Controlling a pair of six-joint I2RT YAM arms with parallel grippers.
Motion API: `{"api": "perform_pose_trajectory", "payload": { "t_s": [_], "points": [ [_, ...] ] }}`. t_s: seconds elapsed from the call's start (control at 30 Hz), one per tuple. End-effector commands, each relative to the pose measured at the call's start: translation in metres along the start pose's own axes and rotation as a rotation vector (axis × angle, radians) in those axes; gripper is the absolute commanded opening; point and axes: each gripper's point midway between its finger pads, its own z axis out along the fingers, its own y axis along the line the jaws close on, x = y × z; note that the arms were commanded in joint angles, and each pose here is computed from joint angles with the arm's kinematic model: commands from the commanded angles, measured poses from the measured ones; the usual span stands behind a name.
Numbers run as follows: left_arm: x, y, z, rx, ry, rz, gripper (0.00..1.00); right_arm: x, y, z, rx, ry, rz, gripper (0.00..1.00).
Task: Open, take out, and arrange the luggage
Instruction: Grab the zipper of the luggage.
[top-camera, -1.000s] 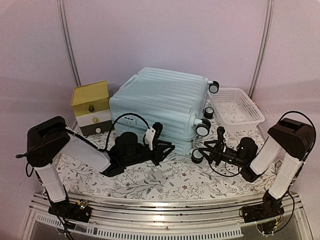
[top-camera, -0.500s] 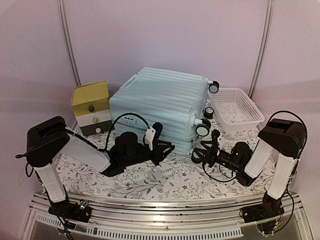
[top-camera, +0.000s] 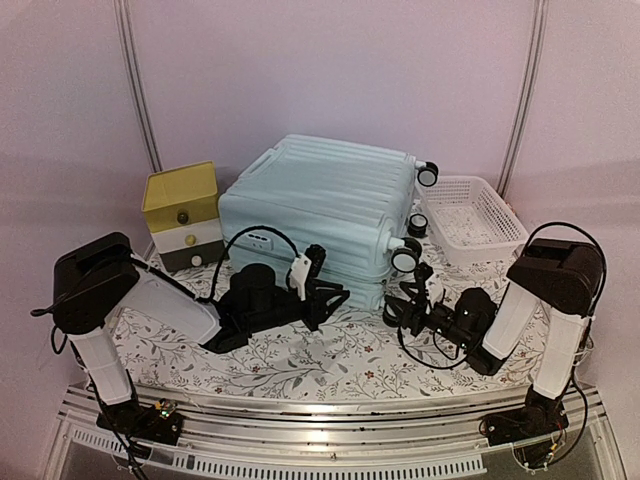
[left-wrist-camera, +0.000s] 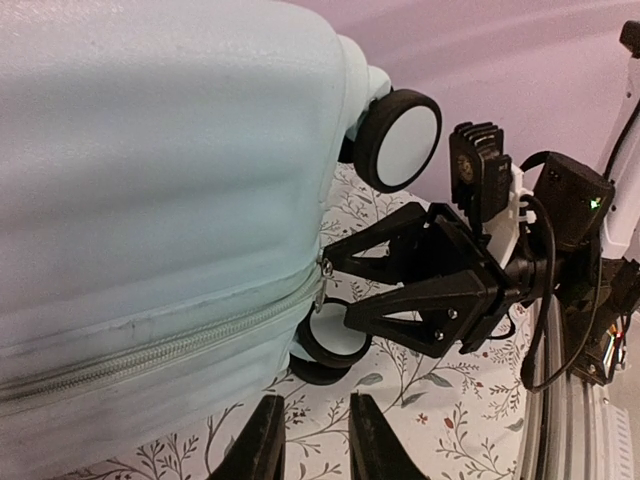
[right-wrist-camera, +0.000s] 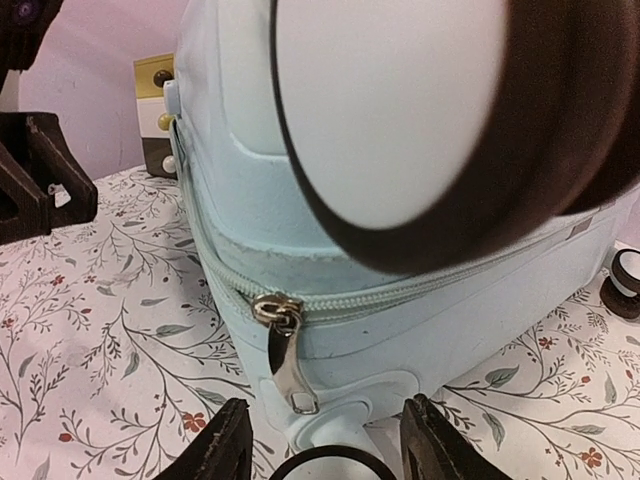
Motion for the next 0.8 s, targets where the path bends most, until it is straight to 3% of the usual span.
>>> {"api": "perform_pose_trajectory", "payload": {
  "t_s": [0.0,0.77],
  "points": [
    [-0.002,0.001,0.001,-0.008,0.0,0.014,0.25,-0.016,-0.005,0.005,0.044,-0.078,-0.039,0.53],
    [-0.001,0.001,0.0,-0.012,0.001,0.025,0.25,-0.009,0.004,0.029,0.073,-0.049,-0.094,0.5]
  ]
}}
